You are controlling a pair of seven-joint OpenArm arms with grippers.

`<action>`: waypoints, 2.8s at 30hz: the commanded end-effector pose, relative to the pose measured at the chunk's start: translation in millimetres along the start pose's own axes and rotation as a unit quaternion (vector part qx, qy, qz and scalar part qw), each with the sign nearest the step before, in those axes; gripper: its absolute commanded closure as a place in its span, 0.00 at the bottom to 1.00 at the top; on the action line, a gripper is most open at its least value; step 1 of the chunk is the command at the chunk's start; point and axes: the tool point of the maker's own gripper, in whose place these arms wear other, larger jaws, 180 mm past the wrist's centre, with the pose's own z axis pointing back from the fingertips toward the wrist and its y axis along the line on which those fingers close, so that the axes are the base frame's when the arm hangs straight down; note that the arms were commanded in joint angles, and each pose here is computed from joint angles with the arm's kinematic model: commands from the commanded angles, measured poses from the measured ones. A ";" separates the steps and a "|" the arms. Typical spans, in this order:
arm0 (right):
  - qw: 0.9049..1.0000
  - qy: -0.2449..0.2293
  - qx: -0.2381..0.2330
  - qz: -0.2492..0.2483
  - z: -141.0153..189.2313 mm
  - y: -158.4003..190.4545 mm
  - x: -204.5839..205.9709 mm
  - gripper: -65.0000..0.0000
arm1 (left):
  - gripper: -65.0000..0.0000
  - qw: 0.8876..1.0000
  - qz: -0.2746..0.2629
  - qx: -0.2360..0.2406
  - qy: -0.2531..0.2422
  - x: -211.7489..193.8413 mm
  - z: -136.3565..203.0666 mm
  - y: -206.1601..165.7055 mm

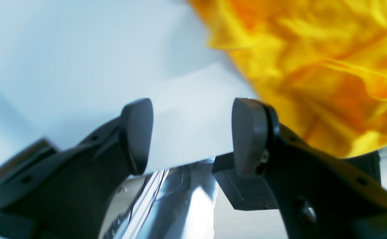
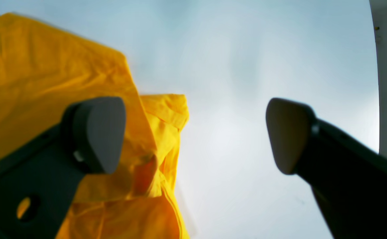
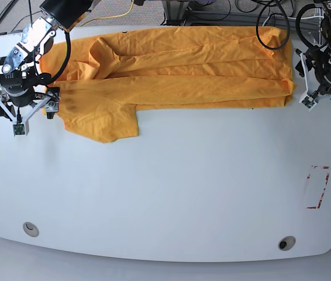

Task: Layout the t-shirt on the table in an organized manner, then fold the t-shirt properly
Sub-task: 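Lay the folded hem down and open both grippers, then move both grippers to the folded edge and grasp the fabric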

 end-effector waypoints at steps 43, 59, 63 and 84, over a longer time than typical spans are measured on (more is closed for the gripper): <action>0.982 0.031 0.186 -0.030 -44.1 93.7 -61.4 0.88 | 0.89 0.999 0.003 -0.023 -0.045 95.7 -58.8 -41.4; 0.981 0.020 0.186 -0.051 -70.6 74.1 -53.8 0.88 | 0.89 0.996 -0.028 -0.046 -0.077 168.8 -81.1 -19.5; 0.981 0.019 0.187 -0.053 -70.2 75.6 -53.9 0.88 | 0.89 0.994 -0.031 -0.045 -0.091 180.9 -79.6 -16.4; 0.987 -0.013 0.161 -0.010 -50.4 62.9 -17.6 0.88 | 0.60 0.988 -0.035 0.084 -0.124 185.1 9.3 25.7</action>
